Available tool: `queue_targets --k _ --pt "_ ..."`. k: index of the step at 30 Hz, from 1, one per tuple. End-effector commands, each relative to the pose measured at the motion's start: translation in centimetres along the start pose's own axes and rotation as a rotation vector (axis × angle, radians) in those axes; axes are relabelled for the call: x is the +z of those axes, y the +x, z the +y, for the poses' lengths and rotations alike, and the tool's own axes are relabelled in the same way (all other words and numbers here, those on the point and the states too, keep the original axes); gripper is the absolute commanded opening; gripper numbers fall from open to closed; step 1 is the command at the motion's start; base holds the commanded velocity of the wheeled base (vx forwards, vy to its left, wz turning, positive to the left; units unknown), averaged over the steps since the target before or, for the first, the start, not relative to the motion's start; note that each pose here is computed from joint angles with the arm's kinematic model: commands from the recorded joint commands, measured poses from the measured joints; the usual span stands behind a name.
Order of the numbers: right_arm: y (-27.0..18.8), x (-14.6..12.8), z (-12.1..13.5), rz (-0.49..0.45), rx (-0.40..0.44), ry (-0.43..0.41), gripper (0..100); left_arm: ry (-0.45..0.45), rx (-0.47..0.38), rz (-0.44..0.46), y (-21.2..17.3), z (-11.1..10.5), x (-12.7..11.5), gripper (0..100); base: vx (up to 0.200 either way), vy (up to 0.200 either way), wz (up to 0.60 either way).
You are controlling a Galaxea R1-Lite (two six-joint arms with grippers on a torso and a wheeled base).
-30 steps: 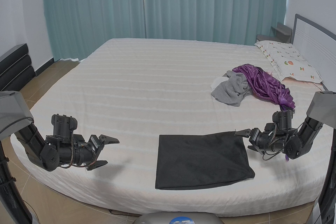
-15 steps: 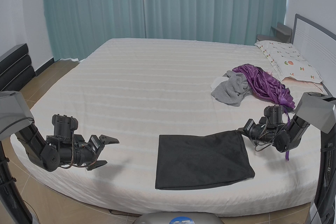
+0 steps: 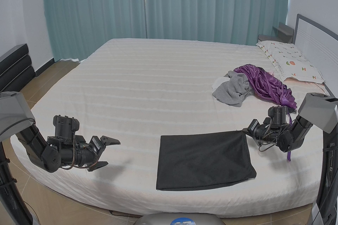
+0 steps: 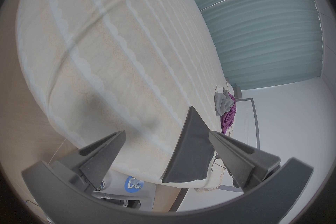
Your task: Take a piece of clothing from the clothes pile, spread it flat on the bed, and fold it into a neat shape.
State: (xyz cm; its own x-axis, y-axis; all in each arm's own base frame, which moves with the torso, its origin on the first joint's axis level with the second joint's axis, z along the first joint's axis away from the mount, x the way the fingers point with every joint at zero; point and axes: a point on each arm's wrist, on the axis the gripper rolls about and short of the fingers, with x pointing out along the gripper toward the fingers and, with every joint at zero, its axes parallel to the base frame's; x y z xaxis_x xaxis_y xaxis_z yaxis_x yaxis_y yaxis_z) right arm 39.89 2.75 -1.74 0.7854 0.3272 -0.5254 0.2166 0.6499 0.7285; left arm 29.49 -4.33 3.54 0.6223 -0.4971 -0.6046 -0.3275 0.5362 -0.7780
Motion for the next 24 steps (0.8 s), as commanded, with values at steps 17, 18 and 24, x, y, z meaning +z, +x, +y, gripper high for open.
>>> queue_targets --k 17,18,24 --pt "-5.6 -0.1 0.7 -0.021 0.001 0.045 100 0.001 0.001 0.0 0.0 0.0 0.0 100 0.0 0.0 0.0" --pt "-6.3 -0.4 0.7 -0.026 -0.002 0.058 100 0.001 0.002 0.002 0.0 0.0 -0.1 100 0.0 0.0 0.0" --pt "-9.6 -2.0 -0.2 -0.029 -0.011 0.146 100 0.0 0.002 0.006 -0.1 0.1 -0.3 100 0.0 0.0 0.0"
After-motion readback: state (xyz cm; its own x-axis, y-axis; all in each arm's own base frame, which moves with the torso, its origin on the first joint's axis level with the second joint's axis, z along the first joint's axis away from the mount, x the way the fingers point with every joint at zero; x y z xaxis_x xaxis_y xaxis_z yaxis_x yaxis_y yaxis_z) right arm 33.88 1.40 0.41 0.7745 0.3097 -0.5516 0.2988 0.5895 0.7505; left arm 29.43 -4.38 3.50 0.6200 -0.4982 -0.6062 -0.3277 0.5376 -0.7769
